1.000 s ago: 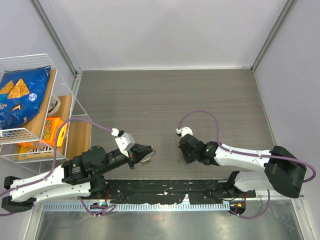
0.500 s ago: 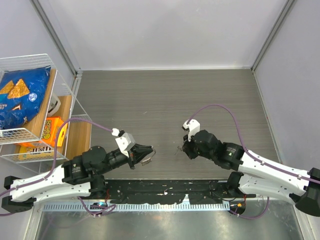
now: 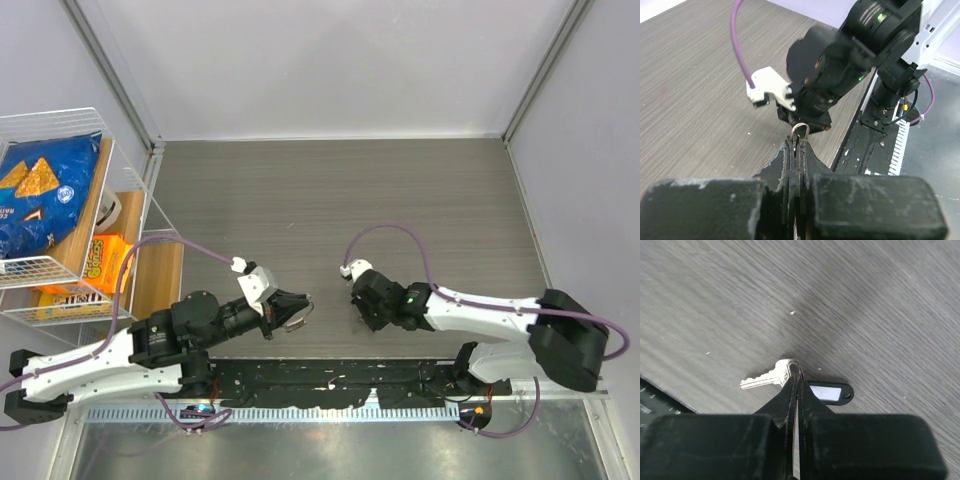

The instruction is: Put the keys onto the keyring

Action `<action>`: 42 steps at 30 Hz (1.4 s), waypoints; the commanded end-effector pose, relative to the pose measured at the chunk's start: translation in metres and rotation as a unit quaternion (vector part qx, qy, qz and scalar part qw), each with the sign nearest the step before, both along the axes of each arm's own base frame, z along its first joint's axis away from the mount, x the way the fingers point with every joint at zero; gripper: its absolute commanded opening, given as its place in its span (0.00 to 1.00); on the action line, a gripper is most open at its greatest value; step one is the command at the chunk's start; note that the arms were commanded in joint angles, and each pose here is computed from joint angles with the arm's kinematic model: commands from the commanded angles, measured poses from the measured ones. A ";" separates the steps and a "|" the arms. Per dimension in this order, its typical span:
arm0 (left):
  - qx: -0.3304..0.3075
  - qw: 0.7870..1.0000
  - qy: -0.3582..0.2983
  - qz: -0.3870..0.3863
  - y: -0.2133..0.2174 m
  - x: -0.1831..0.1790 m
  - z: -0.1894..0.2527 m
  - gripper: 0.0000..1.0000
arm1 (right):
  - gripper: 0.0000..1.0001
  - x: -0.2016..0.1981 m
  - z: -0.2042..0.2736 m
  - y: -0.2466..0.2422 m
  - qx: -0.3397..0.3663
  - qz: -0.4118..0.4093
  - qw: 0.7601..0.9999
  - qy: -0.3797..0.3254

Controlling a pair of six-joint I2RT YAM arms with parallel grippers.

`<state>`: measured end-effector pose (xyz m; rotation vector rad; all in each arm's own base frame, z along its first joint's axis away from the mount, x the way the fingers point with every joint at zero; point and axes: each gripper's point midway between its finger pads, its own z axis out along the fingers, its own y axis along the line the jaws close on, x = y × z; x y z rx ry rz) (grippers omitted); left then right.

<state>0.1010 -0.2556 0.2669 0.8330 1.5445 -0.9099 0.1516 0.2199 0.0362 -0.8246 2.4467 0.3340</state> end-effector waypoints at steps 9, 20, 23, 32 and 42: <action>-0.043 0.999 -0.011 0.008 0.008 0.001 0.031 0.00 | 0.11 0.017 -0.017 0.029 0.023 -0.028 0.999 0.011; -0.042 0.999 -0.013 0.009 0.006 0.002 0.031 0.00 | 0.27 0.021 0.001 0.026 0.029 -0.039 0.999 -0.007; -0.041 0.999 -0.013 0.008 0.005 0.002 0.029 0.00 | 0.25 0.023 0.004 0.024 0.030 -0.043 0.999 -0.012; -0.040 0.999 -0.011 0.006 0.002 0.001 0.028 0.00 | 0.23 0.025 0.010 0.021 0.029 -0.050 0.998 -0.023; -0.042 0.999 -0.012 0.009 0.005 0.002 0.028 0.00 | 0.23 0.025 0.004 0.023 0.025 -0.048 0.998 -0.019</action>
